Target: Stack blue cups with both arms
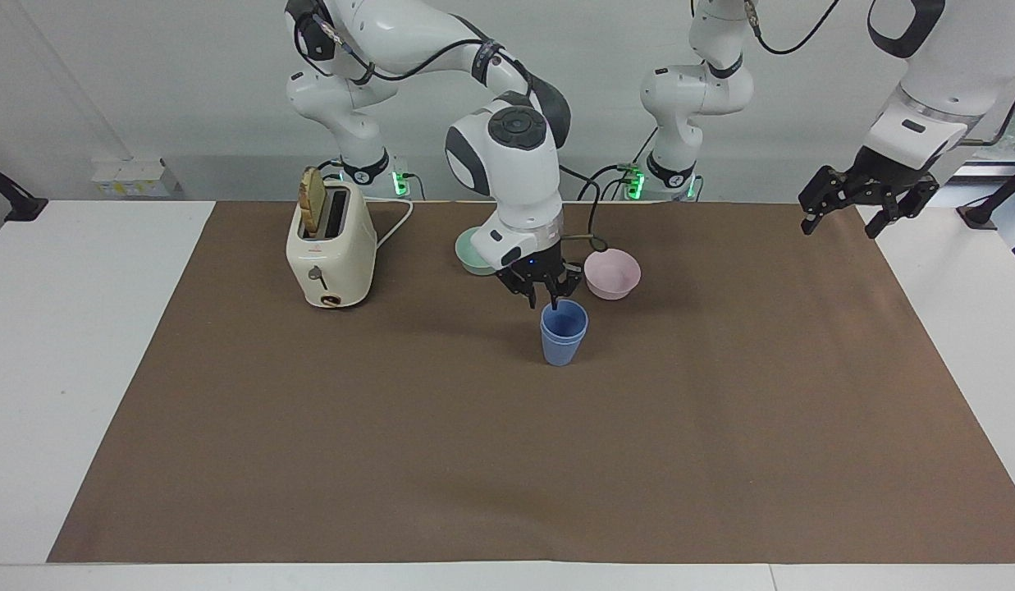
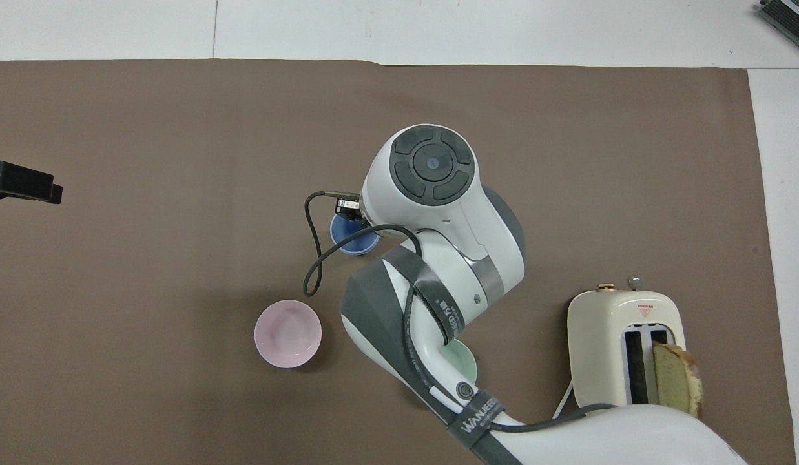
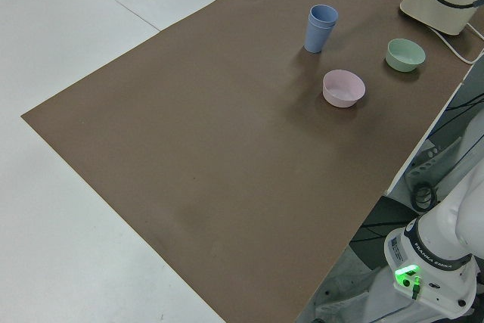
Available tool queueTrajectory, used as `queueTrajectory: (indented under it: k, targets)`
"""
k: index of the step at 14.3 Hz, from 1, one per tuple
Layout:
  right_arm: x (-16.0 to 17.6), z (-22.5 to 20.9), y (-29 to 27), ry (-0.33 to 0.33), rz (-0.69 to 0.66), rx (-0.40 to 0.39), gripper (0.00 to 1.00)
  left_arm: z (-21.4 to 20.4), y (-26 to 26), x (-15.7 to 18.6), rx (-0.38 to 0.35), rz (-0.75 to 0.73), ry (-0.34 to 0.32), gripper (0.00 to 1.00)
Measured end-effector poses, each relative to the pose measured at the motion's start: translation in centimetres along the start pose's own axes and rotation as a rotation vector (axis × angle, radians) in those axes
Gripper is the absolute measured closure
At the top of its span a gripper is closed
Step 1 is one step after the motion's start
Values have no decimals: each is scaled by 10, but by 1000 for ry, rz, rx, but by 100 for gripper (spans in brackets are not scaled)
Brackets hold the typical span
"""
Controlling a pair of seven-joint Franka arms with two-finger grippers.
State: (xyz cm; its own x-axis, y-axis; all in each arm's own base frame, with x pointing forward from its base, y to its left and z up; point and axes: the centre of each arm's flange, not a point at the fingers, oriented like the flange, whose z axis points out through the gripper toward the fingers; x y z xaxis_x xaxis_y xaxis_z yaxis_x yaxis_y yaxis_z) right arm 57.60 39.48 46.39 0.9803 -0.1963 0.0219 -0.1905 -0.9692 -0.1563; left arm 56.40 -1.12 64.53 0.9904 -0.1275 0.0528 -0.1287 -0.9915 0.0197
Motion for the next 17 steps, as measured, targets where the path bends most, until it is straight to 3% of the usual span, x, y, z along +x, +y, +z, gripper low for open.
queueTrajectory:
  k: [3,5,10,17]
  targets:
    - [1,0,2,5,-1,-7,21,0,0,0,0,0,0,0]
    - [2,-4,10,-19,5,-52,0,0,0,0,0,0,0,0]
    - [34,-86,83,-36,-23,-131,0,0,0,0,0,0,0,0]
    - [69,-172,200,-65,-102,-165,0,0,0,0,0,0,0,0]
